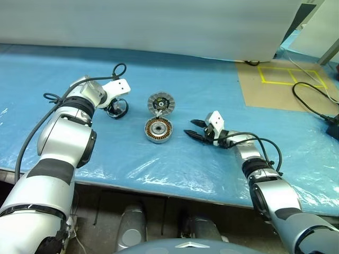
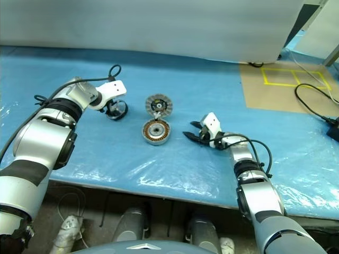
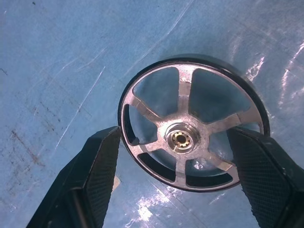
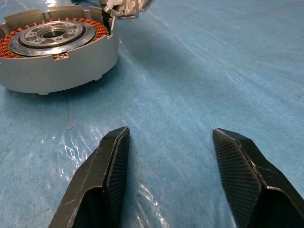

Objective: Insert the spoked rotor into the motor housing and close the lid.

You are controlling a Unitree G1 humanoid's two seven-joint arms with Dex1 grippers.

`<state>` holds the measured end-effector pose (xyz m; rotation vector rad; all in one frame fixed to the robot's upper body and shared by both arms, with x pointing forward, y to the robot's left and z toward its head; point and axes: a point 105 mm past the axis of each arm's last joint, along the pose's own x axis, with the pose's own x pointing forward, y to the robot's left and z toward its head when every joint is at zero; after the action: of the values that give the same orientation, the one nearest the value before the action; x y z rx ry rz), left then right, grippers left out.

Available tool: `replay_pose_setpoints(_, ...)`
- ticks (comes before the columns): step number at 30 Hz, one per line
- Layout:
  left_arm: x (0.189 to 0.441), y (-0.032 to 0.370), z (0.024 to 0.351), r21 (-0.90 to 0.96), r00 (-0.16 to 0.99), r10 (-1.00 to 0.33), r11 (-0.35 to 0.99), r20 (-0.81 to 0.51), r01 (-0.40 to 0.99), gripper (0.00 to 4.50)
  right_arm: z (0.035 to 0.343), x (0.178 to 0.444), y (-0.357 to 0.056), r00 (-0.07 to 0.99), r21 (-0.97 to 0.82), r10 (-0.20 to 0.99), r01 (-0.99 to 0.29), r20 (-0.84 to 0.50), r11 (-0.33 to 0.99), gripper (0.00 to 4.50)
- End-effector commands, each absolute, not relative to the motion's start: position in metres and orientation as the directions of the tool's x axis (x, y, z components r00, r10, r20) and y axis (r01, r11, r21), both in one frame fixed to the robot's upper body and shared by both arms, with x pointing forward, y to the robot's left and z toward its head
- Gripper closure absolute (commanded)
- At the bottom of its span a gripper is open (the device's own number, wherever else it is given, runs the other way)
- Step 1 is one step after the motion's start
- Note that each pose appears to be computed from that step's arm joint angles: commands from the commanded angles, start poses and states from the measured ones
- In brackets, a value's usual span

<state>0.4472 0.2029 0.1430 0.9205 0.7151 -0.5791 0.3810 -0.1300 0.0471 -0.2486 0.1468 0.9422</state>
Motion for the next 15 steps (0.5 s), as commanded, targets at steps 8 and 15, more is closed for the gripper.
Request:
replay_pose_setpoints(8, 0.45, 0.208, 0.151, 0.538, 0.655, -0.123, 0.469, -0.746, 0.7, 0.75, -0.008, 0.358, -0.152, 0.569, -0.05, 0.703, -0.791, -0.427, 0.61, 1.6)
replay_pose_setpoints(15, 0.447, 0.204, 0.137, 0.517, 0.632, -0.131, 0.461, -0.764, 0.721, 0.75, -0.009, 0.358, -0.151, 0.567, -0.057, 0.704, -0.794, -0.428, 0.605, 1.6)
